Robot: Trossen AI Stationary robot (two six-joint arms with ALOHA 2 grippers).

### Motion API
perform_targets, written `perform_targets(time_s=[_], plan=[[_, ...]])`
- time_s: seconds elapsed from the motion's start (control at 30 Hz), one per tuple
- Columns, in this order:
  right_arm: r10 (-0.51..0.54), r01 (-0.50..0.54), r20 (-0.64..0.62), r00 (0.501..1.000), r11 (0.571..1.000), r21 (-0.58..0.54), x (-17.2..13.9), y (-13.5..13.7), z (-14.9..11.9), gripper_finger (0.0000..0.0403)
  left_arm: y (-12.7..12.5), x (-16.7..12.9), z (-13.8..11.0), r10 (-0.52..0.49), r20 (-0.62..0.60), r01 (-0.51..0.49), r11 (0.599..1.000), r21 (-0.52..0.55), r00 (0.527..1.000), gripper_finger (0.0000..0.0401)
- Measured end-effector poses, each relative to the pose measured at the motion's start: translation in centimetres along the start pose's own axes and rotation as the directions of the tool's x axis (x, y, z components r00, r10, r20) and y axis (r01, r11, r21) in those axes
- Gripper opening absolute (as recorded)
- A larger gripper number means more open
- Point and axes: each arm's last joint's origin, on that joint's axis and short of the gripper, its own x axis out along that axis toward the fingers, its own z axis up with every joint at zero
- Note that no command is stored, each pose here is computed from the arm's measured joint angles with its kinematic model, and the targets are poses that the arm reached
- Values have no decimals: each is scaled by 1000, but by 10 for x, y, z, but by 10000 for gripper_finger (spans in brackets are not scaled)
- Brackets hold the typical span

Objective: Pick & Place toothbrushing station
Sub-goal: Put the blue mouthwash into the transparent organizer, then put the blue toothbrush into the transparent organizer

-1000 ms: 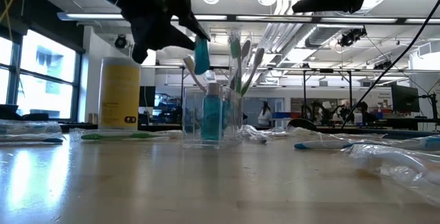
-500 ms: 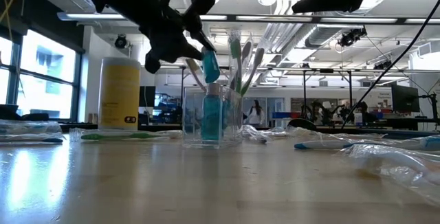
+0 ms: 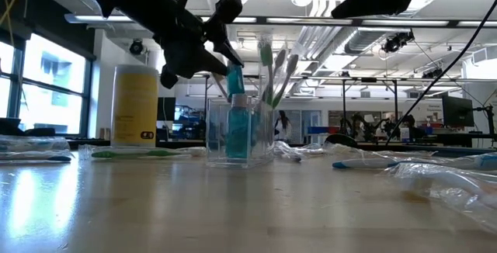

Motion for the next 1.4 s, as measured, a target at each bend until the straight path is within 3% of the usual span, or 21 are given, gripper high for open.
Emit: perform_targets(time_s=[0.27,0.47,0.67,0.87,1.23,1.4], plan=[[-11,11,3,1000,1000,-3,0,0,0,326,-6,9,7,-33,4,33,999,5,999,84],[-11,11,2,1000,1000,-4,0,0,0,326,-5,20,18,-78,0,78,995,66,997,85],[-9,9,-4,1000,1000,-10,0,-1,-1,326,1,22,15,-76,-20,78,987,144,997,148],[-9,9,-11,1000,1000,-17,0,-1,-2,326,7,19,17,-42,14,41,996,74,999,188],[-10,10,-13,1000,1000,-21,0,-1,-2,326,5,19,19,-58,37,53,993,106,998,193],[-10,10,-14,1000,1000,-20,0,-1,-2,326,12,17,14,-30,-44,32,999,43,999,194]])
